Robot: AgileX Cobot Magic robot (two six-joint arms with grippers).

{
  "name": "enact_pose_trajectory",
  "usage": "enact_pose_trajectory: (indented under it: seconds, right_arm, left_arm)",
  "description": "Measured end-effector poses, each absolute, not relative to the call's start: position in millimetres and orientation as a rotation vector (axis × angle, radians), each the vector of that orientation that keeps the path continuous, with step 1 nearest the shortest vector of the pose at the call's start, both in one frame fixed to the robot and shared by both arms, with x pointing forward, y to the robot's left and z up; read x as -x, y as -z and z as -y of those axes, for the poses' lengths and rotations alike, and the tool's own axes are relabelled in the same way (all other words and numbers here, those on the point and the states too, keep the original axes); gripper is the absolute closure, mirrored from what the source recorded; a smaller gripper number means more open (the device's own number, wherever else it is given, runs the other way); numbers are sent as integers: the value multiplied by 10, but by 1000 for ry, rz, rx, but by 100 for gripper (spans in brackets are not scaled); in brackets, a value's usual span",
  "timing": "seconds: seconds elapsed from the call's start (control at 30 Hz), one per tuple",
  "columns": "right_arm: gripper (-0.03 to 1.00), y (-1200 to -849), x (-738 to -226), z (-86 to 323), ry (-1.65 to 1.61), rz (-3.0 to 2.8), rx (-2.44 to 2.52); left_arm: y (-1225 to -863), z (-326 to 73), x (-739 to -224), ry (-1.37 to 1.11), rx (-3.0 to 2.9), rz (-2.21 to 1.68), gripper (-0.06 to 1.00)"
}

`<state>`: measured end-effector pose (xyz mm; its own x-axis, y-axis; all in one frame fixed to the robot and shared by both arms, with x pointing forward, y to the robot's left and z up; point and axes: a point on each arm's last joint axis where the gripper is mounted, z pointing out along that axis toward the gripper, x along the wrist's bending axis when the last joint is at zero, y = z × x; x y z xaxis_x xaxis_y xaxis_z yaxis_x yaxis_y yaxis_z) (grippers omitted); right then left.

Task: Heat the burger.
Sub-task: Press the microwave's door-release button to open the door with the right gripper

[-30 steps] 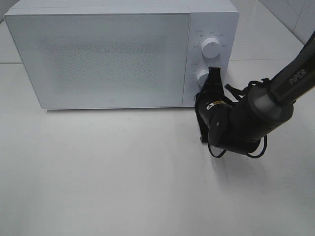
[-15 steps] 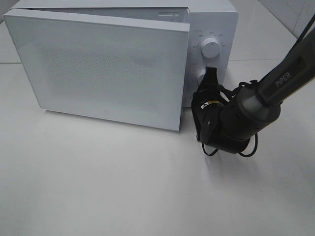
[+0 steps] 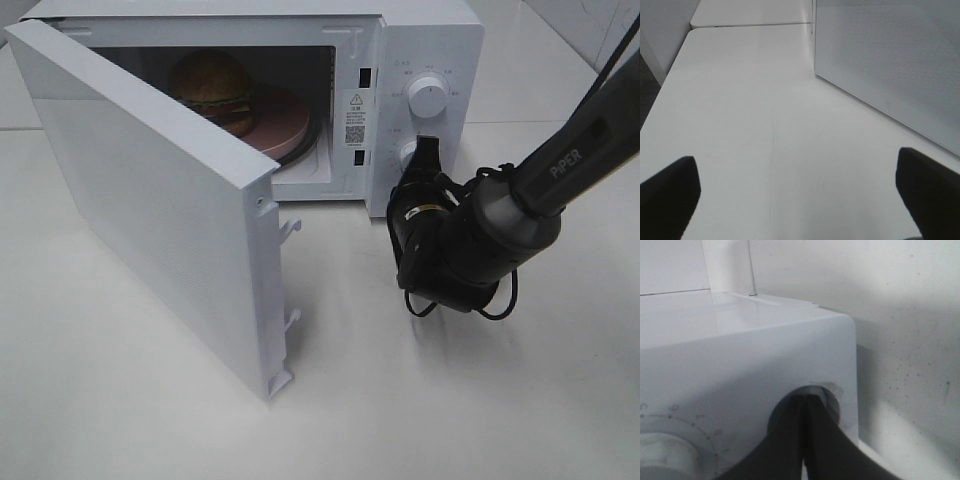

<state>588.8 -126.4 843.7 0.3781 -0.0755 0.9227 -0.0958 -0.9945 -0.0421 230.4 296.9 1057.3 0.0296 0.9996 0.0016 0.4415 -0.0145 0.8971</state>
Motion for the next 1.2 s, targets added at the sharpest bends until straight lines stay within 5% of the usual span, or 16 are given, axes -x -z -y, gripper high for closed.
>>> enact_pose_trajectory:
  seconds: [1.2]
  right_arm:
    - [95, -8871, -5455, 1428, -1419, -410, -2774]
  left_arm:
    - [-10573, -2969, -2304, -942, -1557, -1510, -4]
